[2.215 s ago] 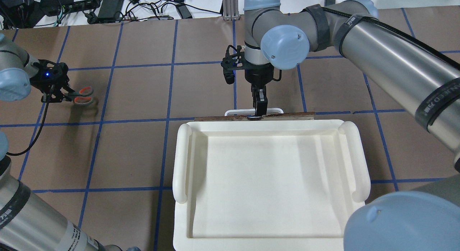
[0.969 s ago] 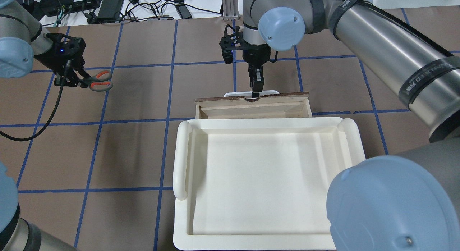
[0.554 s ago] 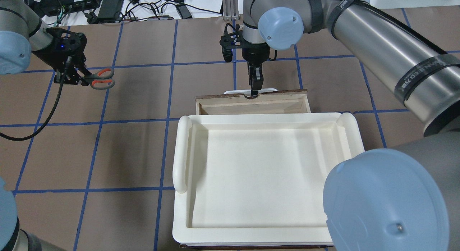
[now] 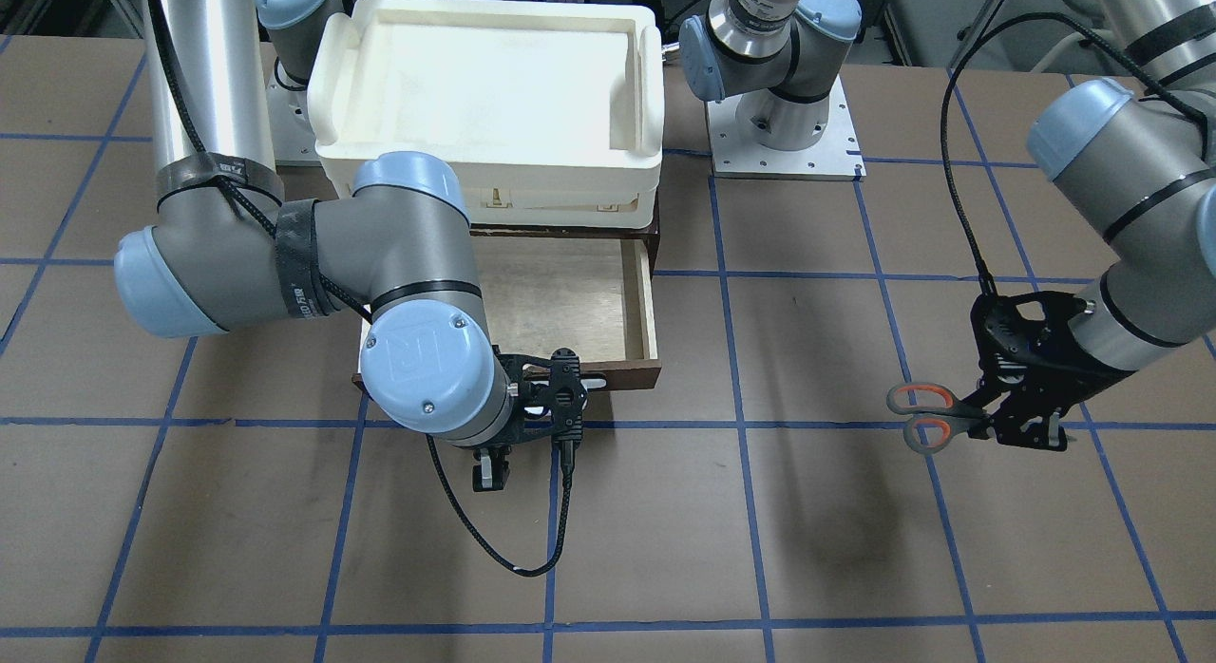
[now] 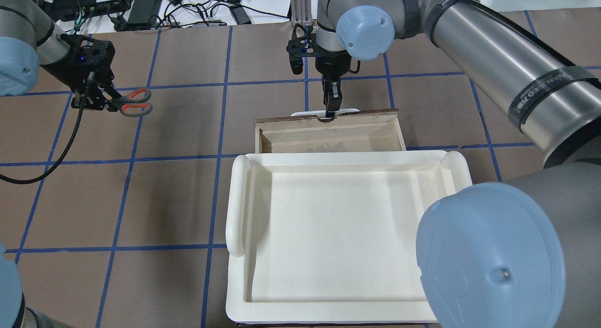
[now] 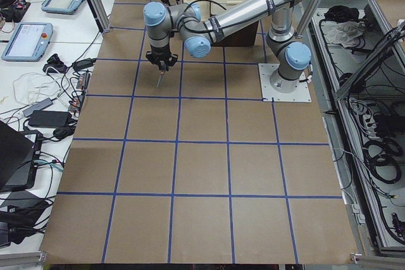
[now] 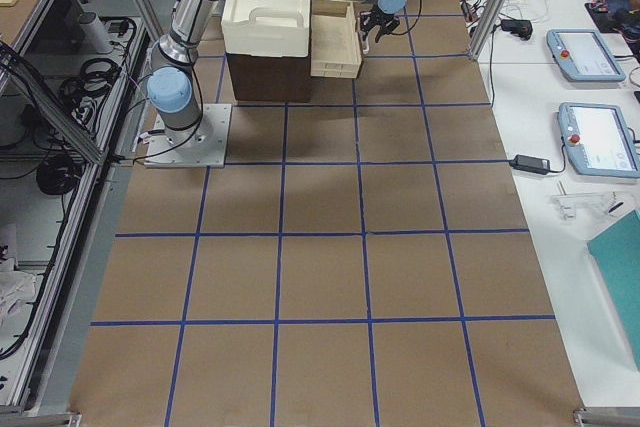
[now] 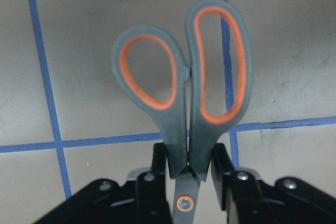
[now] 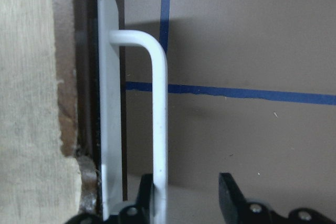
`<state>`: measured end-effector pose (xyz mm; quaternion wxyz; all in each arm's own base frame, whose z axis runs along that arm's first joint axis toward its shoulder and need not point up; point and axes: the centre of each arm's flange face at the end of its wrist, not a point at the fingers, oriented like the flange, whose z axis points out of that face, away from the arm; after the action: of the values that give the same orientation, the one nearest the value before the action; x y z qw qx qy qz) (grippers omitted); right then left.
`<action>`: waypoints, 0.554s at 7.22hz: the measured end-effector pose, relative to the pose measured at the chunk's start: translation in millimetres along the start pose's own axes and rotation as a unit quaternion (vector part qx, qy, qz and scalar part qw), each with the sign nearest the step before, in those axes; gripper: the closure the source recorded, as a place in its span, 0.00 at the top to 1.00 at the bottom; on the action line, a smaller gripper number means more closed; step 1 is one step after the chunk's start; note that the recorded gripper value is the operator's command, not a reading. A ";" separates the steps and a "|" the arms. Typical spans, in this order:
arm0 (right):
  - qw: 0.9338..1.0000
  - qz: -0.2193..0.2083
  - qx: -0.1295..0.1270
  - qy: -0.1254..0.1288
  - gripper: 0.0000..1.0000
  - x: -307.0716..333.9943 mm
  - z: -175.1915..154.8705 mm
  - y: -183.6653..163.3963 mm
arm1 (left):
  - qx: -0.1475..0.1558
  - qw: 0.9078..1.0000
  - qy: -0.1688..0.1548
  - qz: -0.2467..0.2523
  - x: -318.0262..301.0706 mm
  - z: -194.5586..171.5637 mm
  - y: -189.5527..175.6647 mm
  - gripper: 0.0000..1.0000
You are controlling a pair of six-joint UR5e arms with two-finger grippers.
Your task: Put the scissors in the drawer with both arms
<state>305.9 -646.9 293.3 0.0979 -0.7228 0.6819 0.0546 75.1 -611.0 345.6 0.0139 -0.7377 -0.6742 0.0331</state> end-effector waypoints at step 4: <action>1.000 0.006 0.000 0.005 0.75 7.2 -3.3 5.2 | 0.000 1.000 0.003 -0.006 0.4 -7.7 -25.6 0.00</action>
<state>300.9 -654.9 294.6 0.0935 -0.7192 0.6866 0.0516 50.2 -608.1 355.0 0.0160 -0.7336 -0.6787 0.0314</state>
